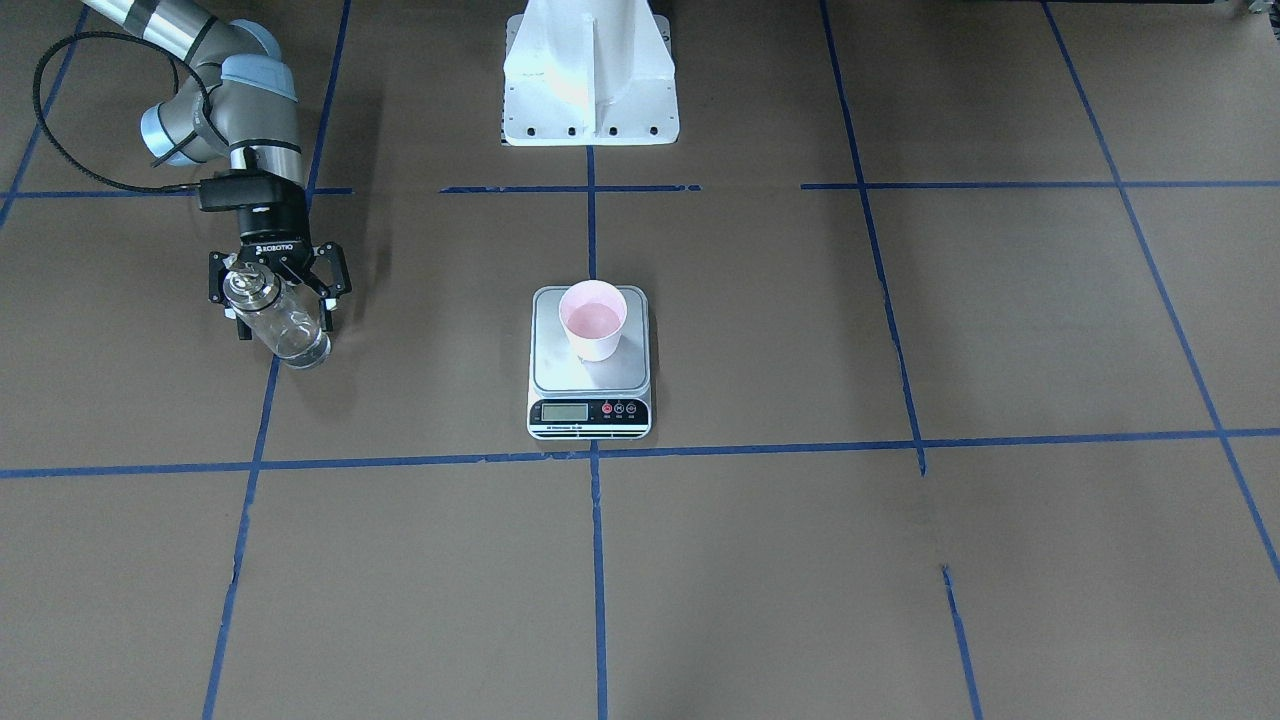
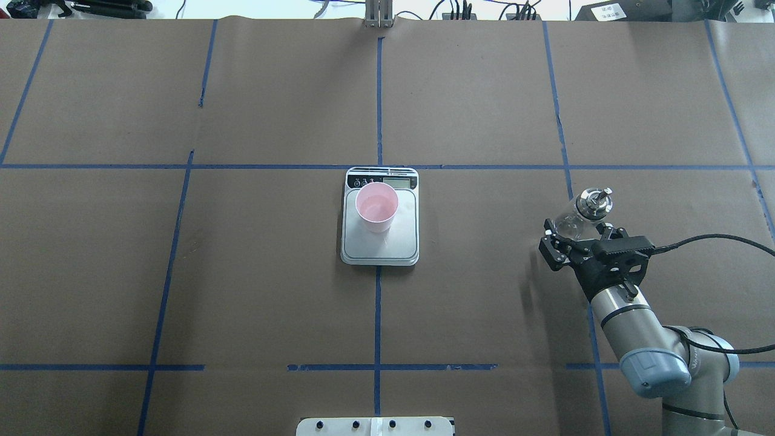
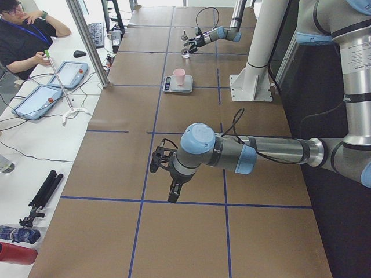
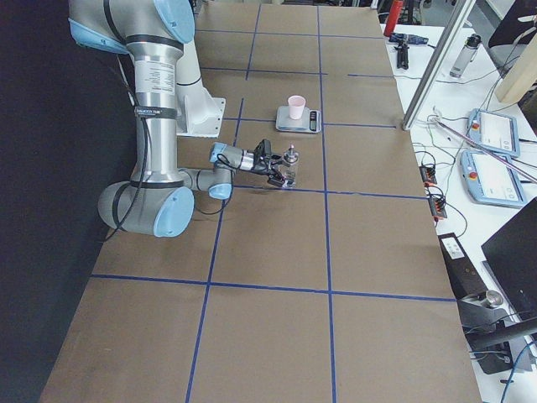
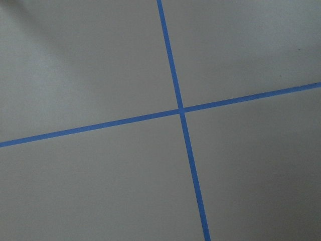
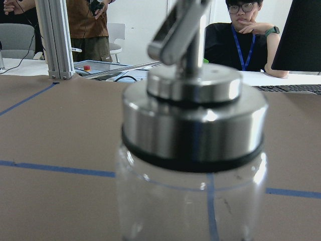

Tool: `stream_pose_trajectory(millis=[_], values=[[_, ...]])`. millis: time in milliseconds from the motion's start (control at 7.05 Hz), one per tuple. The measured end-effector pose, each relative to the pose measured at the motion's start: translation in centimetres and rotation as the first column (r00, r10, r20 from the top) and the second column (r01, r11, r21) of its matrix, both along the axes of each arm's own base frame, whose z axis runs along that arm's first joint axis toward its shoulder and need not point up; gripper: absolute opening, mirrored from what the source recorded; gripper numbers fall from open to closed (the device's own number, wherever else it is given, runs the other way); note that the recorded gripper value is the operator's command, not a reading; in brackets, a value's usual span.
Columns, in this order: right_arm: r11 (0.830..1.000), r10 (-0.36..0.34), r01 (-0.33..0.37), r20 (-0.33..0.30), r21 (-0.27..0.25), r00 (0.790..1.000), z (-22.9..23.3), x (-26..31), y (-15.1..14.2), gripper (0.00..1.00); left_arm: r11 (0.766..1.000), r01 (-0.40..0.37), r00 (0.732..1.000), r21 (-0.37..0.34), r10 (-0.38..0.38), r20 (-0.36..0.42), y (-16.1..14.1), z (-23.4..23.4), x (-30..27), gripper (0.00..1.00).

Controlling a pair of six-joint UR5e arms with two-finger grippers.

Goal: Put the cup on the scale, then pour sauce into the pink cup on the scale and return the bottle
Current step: 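Lower the glass bottle onto the table with the right gripper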

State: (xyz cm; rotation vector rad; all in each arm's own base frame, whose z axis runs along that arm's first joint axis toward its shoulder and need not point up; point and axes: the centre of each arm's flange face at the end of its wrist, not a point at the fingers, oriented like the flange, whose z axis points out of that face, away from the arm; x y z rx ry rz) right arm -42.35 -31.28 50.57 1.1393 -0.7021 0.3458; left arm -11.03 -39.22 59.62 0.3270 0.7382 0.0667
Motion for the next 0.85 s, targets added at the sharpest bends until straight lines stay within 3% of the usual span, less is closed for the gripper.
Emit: stream_pose_trajectory(millis=[851], values=[[1.000, 0.010, -0.010, 0.021, 0.023, 1.000, -0.5, 0.2, 1.5, 1.00, 1.000, 0.000, 1.000, 0.001, 0.000, -0.001, 0.0, 0.0, 0.0, 1.00]])
